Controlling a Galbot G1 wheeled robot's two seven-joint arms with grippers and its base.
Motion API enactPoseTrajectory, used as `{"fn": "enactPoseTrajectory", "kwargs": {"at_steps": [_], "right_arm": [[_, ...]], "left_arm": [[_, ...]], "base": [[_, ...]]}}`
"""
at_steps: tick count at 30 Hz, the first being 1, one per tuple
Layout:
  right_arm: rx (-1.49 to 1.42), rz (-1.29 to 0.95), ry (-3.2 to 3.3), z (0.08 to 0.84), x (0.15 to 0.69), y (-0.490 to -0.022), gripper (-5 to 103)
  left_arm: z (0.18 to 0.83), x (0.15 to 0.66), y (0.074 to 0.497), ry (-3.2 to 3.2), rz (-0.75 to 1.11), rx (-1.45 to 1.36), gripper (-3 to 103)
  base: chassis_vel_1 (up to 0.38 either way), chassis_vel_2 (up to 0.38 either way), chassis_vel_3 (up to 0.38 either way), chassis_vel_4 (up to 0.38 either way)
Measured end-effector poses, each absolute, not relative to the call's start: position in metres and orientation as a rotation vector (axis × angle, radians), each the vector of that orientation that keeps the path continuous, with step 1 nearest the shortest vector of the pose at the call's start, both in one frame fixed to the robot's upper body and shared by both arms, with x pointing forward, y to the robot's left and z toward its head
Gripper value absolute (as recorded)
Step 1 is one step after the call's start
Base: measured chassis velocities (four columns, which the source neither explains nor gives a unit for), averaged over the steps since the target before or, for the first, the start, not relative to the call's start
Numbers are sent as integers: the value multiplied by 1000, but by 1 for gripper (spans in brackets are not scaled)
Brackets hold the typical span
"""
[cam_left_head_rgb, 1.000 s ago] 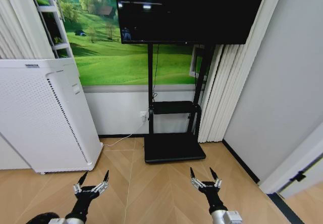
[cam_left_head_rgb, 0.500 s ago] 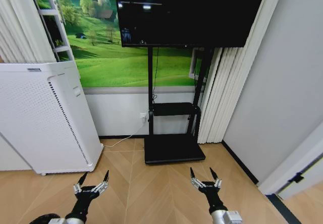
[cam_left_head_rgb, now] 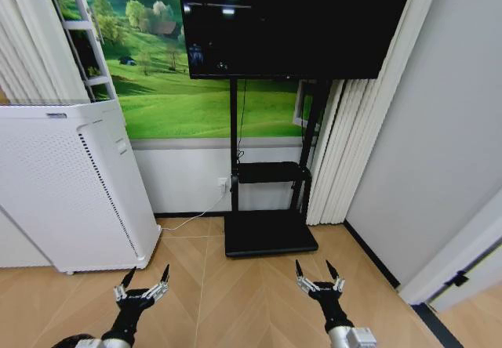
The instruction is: Pick up the trash bin and place the garbage on the floor into it.
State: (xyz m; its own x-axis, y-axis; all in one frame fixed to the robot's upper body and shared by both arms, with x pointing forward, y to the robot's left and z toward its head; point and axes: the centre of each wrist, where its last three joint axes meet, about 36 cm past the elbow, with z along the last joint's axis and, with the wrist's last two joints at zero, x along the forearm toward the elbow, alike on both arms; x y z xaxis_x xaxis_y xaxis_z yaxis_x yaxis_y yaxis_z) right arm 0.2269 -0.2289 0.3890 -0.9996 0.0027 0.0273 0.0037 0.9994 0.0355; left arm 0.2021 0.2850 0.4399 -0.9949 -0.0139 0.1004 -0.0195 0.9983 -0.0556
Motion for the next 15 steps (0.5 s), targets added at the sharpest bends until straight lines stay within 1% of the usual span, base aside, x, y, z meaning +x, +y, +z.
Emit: {"fn": "enactPoseTrajectory", "kwargs": {"at_steps": [15], "right_arm": [[-5,-55,-3114,389,227,-229,100]], "left_arm": [[440,202,285,-3040,86,25,100]], "base": [[0,0,0,0]]}}
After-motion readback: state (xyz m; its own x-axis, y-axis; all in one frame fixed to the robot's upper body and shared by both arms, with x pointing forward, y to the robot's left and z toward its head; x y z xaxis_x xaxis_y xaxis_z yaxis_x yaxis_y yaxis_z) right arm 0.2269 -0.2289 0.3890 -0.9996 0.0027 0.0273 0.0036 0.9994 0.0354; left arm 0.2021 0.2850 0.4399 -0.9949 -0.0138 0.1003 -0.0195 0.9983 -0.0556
